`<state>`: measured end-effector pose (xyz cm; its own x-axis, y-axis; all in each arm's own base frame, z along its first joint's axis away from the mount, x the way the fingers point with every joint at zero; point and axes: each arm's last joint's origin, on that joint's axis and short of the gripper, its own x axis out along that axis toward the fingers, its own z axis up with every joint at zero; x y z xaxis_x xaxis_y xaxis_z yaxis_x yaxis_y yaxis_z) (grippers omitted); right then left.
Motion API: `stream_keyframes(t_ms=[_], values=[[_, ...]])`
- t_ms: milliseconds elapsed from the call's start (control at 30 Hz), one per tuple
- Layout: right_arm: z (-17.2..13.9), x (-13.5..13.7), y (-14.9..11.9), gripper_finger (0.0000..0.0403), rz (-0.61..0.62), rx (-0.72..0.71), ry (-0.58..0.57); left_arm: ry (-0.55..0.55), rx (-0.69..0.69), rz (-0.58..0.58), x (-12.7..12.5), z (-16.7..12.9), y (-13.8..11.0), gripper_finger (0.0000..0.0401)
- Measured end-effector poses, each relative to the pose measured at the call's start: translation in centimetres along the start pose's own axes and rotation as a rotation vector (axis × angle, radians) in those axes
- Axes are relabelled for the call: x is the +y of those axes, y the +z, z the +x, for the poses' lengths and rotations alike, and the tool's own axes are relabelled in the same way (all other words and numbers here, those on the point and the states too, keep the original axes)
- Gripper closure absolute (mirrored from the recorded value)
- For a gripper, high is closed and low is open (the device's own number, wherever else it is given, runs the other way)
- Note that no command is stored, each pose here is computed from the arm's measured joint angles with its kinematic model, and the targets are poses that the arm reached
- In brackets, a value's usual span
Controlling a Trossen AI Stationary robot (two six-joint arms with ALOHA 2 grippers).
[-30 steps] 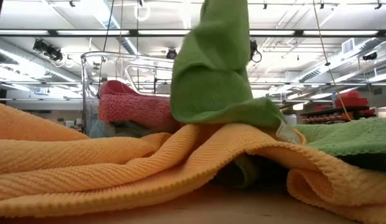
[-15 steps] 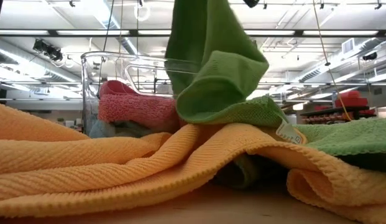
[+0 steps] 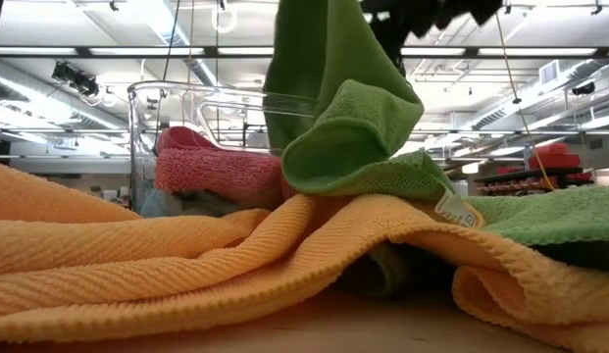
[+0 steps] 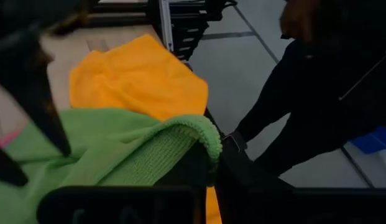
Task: Fold microfiber towels
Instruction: Fold the top green towel
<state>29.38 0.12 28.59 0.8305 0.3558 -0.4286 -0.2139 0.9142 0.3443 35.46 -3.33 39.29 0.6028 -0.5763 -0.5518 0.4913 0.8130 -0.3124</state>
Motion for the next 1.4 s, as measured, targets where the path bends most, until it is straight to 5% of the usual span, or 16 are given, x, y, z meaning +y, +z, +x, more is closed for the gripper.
stream_keyframes(t_ms=[200,467,700,833,1167,1400], values=[[0.3,-2.3,-2.6,0.0218,0.069,0.010,-0.077,0.004,-0.045,0.048,-0.2,-0.3,0.5,0.0391],[0.5,-3.5,-5.2,0.0226,0.111,0.052,-0.266,0.038,-0.186,0.358,-1.0,-1.3,2.0,0.0379],[0.8,-1.4,-3.1,0.0227,0.077,-0.005,-0.058,0.244,-0.202,0.542,-0.5,-1.9,2.6,0.0386],[0.7,1.0,-1.2,0.0227,0.020,-0.007,0.034,0.407,-0.156,0.520,0.5,-2.3,2.4,0.0370],[-1.5,6.4,3.7,0.0227,-0.163,0.071,0.021,0.446,-0.067,0.353,2.4,-3.3,1.2,0.0383],[-1.4,7.7,3.6,0.0227,-0.236,0.076,0.026,0.584,-0.131,0.324,2.9,-3.8,1.9,0.0382]])
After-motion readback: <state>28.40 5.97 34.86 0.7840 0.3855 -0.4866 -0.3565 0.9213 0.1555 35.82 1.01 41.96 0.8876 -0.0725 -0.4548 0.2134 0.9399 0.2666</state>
